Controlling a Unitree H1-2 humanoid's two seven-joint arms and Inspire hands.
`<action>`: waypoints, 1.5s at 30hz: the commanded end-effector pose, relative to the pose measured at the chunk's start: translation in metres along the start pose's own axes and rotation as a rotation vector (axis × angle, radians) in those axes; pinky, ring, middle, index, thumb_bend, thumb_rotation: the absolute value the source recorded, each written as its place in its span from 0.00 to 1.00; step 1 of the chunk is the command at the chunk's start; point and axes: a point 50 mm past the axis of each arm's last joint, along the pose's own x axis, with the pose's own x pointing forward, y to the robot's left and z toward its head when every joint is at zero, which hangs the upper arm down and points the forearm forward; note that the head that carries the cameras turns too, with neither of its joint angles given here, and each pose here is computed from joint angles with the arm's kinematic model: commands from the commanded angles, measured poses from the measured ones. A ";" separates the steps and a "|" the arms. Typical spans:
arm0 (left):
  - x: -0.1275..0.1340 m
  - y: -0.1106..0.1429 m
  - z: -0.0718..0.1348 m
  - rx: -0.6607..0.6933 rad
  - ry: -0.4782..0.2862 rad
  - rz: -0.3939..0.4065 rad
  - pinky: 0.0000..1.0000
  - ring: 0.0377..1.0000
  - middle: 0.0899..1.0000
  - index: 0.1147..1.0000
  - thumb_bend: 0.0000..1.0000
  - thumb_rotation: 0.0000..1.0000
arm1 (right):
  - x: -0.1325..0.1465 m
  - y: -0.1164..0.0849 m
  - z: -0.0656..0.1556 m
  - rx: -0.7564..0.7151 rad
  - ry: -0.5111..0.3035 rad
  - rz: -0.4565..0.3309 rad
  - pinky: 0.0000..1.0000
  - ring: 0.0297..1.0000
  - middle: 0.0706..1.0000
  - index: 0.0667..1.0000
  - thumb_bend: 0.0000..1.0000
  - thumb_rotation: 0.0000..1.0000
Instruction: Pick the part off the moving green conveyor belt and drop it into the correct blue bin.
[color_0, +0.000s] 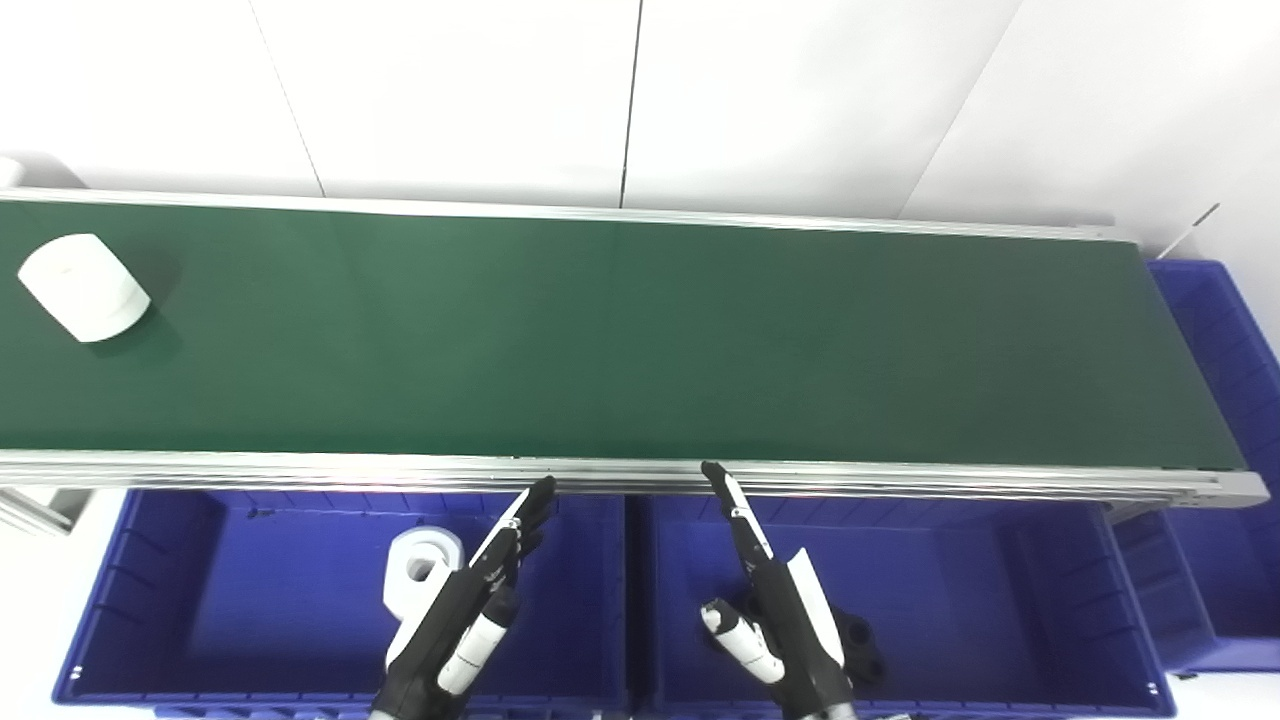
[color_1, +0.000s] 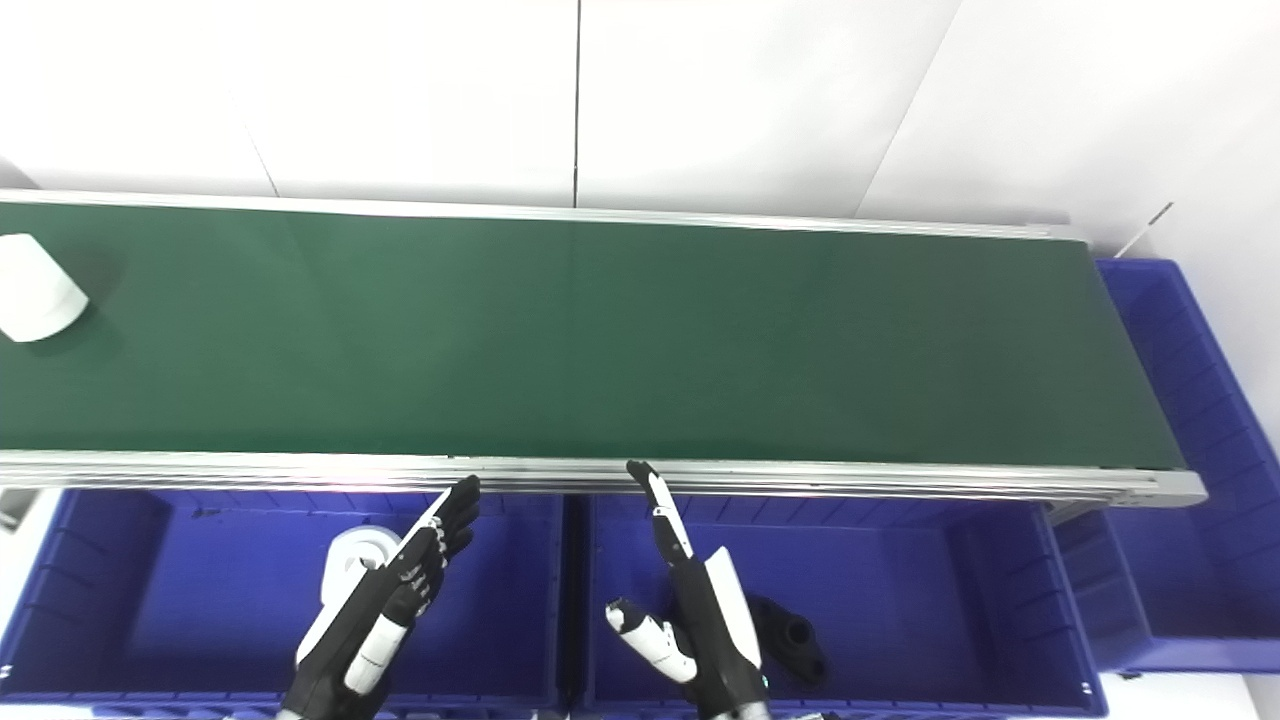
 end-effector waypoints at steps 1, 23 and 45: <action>0.003 -0.003 0.008 -0.006 -0.057 -0.007 1.00 1.00 0.99 0.96 0.75 0.97 | 0.000 0.000 0.008 0.020 -0.066 -0.017 0.97 0.98 1.00 0.98 0.81 1.00; 0.013 0.002 0.016 0.032 -0.083 0.025 1.00 1.00 0.99 0.95 0.79 0.95 | -0.008 0.010 0.002 0.098 -0.024 -0.001 0.93 0.96 0.98 0.97 0.81 1.00; 0.013 -0.001 0.013 0.028 -0.077 0.020 0.99 1.00 0.98 0.94 0.79 0.93 | -0.014 0.013 -0.001 0.152 0.013 -0.018 0.92 0.95 0.97 0.97 0.79 1.00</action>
